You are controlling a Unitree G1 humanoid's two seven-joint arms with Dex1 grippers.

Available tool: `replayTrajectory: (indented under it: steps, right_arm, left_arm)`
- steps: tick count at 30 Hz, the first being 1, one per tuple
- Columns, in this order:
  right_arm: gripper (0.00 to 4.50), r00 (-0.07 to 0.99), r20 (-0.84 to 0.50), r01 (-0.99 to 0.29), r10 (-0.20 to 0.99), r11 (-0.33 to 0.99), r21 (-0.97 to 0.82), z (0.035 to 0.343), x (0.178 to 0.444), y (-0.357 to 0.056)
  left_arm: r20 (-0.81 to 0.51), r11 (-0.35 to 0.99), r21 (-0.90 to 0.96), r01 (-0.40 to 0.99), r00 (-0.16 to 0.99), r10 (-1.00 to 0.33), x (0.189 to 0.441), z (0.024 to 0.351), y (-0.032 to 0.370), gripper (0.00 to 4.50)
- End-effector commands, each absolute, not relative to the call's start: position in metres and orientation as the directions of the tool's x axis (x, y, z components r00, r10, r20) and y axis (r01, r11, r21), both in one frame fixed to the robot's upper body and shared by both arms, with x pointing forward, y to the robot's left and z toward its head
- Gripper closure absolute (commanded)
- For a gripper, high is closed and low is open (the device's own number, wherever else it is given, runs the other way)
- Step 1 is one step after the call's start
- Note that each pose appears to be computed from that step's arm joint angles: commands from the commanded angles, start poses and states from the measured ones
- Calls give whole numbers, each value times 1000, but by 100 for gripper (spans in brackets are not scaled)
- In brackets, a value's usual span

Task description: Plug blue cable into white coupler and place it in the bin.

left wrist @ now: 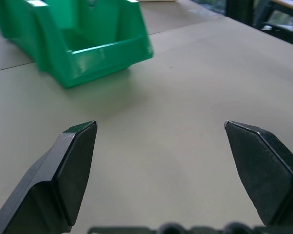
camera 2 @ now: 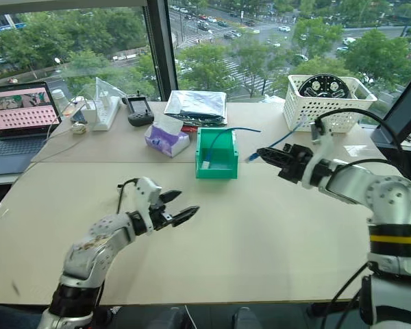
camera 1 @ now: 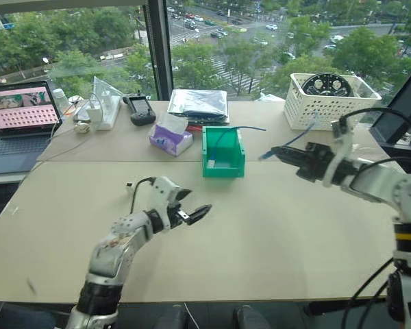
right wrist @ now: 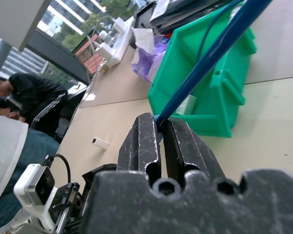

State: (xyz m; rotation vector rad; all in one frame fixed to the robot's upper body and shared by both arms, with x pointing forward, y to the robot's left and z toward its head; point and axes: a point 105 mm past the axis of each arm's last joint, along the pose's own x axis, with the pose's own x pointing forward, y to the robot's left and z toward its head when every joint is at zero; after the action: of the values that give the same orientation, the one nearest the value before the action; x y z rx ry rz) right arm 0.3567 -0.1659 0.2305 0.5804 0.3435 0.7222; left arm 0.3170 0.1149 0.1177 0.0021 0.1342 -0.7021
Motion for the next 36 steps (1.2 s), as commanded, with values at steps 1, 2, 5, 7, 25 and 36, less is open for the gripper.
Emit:
replayTrajectory:
  steps: [1, 2, 5, 7, 25, 36]
  right_arm:
    - [450, 656, -88, -586, 749, 580, 566, 238, 357, -155]
    - [450, 638, -87, -608, 765, 570, 553, 240, 358, -151]
    - [450, 608, -47, -649, 793, 530, 545, 247, 362, -140]
    - [450, 592, -31, -665, 805, 510, 545, 249, 364, -130]
    - [450, 640, -1, -664, 768, 554, 502, 245, 355, -134]
    - [450, 670, -11, -642, 743, 587, 493, 245, 347, -141]
  left_arm:
    - [-85, 869, 20, 494, 867, -490, 314, 130, 151, 2]
    - [-98, 887, 21, 460, 884, -456, 311, 128, 159, 2]
    - [-118, 900, 51, 434, 897, -426, 303, 122, 175, 2]
    - [-124, 915, 53, 400, 912, -391, 303, 121, 190, 2]
    - [-109, 979, -1, 204, 973, -203, 352, 97, 242, 2]
    - [-158, 986, 20, 164, 975, -159, 379, 73, 237, 54]
